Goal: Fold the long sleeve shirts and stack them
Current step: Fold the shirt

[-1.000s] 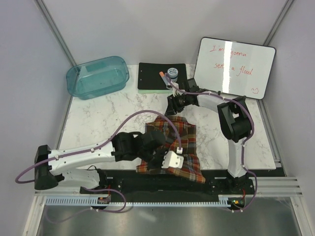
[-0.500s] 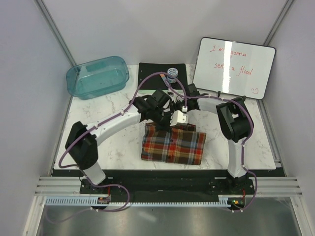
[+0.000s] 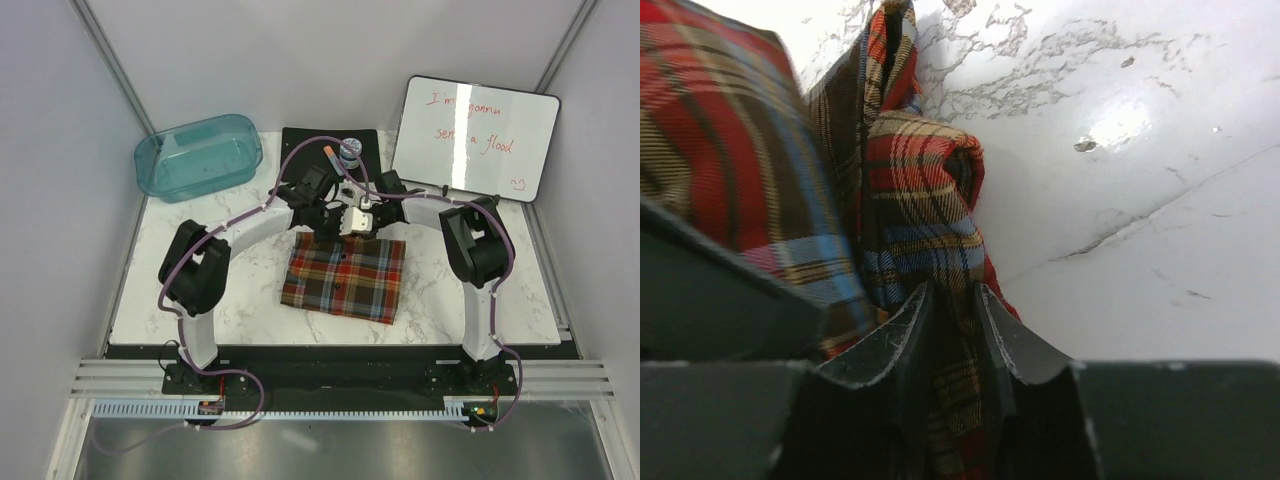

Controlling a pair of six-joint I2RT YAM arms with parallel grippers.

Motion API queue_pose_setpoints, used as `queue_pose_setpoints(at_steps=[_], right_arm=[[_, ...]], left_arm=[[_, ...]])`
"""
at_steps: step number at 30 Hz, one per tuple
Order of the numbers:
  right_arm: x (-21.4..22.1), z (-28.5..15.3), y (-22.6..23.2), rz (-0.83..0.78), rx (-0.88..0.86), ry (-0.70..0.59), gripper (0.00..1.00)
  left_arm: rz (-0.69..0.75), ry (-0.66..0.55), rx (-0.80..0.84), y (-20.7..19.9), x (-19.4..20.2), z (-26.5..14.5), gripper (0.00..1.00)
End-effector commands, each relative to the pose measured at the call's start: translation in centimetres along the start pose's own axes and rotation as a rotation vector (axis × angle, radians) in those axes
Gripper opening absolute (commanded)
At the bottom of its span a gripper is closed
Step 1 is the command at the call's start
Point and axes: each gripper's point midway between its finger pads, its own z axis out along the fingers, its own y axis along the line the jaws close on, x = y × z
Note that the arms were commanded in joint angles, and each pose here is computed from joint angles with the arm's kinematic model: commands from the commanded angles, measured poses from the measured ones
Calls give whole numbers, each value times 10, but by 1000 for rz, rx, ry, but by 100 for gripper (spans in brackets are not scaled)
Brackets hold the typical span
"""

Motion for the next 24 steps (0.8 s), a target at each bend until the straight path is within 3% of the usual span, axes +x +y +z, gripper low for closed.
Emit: queue_pose_setpoints(at_steps=[1,4,9,12,14,18,24], right_arm=[[-16,-2,8,-50,-49,-14,29],[-16,-4,11,-54,-57,-11,28],[4,-4,29,-35,-104,20,28],[4,-11,48,-20,-135,12,31],[-10,-24,55,3,-142,-21,39],[-37,-41,51,16,-124,-80,43],[-35,-27,36,27,-118,-59,33]], left_arm=[[144,-31,-127,29,-2,1,2],[121,-29,-100,17,6,7,2],[77,-27,-8,-34,11,8,2],[44,-36,46,-69,8,2,3],[34,-31,84,-91,10,1,5],[49,-37,93,-105,7,-6,16],[41,-34,70,-88,0,-6,26]])
